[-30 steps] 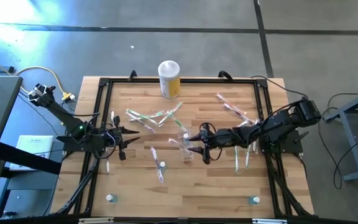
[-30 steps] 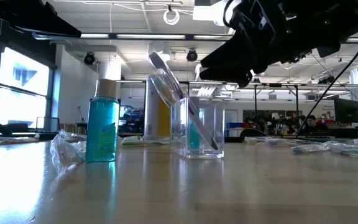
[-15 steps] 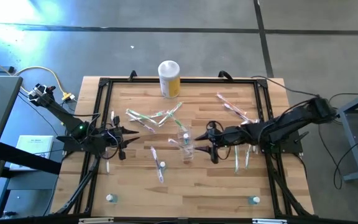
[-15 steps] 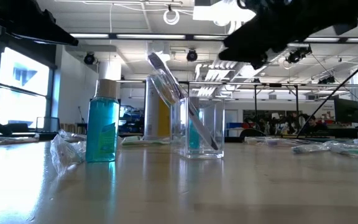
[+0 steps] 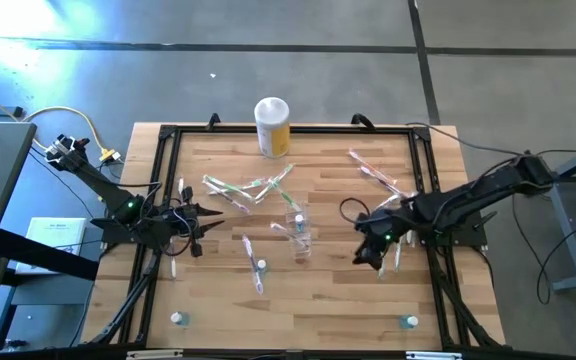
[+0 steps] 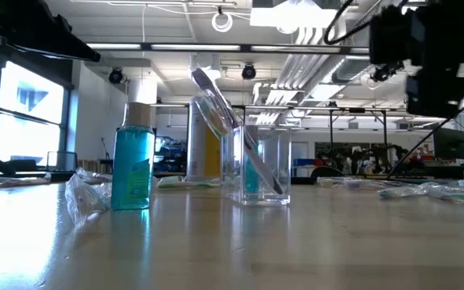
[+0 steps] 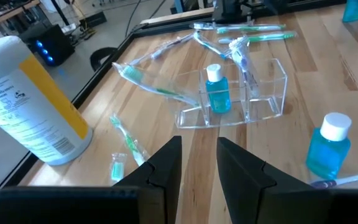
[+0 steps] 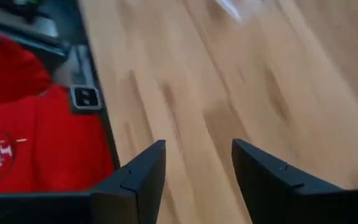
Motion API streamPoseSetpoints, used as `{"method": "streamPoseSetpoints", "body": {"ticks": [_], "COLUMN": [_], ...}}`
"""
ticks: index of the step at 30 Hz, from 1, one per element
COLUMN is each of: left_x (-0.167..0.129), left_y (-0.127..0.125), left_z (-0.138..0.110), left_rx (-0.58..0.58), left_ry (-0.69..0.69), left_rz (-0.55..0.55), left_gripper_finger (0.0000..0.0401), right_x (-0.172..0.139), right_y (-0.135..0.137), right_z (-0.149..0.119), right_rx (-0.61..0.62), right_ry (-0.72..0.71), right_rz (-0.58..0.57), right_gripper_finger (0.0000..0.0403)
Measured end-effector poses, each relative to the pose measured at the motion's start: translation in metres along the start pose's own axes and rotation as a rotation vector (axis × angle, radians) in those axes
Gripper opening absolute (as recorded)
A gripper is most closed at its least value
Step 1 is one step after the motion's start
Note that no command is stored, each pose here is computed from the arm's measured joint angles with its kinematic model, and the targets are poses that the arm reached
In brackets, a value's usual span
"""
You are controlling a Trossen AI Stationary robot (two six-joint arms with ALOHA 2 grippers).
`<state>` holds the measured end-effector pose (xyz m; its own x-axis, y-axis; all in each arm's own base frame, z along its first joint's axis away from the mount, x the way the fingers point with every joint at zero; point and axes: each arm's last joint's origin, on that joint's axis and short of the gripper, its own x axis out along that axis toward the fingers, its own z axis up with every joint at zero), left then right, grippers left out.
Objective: Pick & Place toothbrushing station
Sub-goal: Put the green toothbrush into the transparent organizer
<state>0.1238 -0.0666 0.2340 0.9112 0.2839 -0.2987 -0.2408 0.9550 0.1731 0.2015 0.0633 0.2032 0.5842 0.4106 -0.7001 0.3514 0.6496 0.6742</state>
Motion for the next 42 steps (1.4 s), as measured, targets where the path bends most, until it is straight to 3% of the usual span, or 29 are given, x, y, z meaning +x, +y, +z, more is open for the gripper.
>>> {"method": "streamPoseSetpoints", "body": {"ticks": [6, 12, 19, 36, 42], "left_x": [0.000, 0.000, 0.000, 0.000, 0.004], "left_y": [0.000, -0.001, -0.001, -0.001, -0.005], "left_z": [0.000, 0.000, -0.002, -0.005, -0.008], "left_rx": [0.001, 0.001, -0.002, -0.011, 0.013], "left_ry": [0.001, 0.007, 0.022, 0.045, 0.068], "left_rz": [0.000, -0.026, -0.039, -0.032, -0.026], "left_gripper_finger": [0.0095, 0.0095, 0.0095, 0.0095, 0.0095], "right_x": [-0.001, -0.010, -0.009, 0.041, 0.045], "right_y": [-0.015, -0.036, -0.042, -0.063, -0.067], "right_z": [-0.011, -0.022, -0.022, -0.022, -0.017], "right_rx": [0.253, 0.458, 0.453, 0.501, 0.460], "right_ry": [0.010, -0.051, -0.126, -0.026, 0.018], "right_rz": [-0.212, -0.507, -0.606, -0.822, -0.831], "right_gripper_finger": [0.0175, 0.0175, 0.0175, 0.0175, 0.0155]}}
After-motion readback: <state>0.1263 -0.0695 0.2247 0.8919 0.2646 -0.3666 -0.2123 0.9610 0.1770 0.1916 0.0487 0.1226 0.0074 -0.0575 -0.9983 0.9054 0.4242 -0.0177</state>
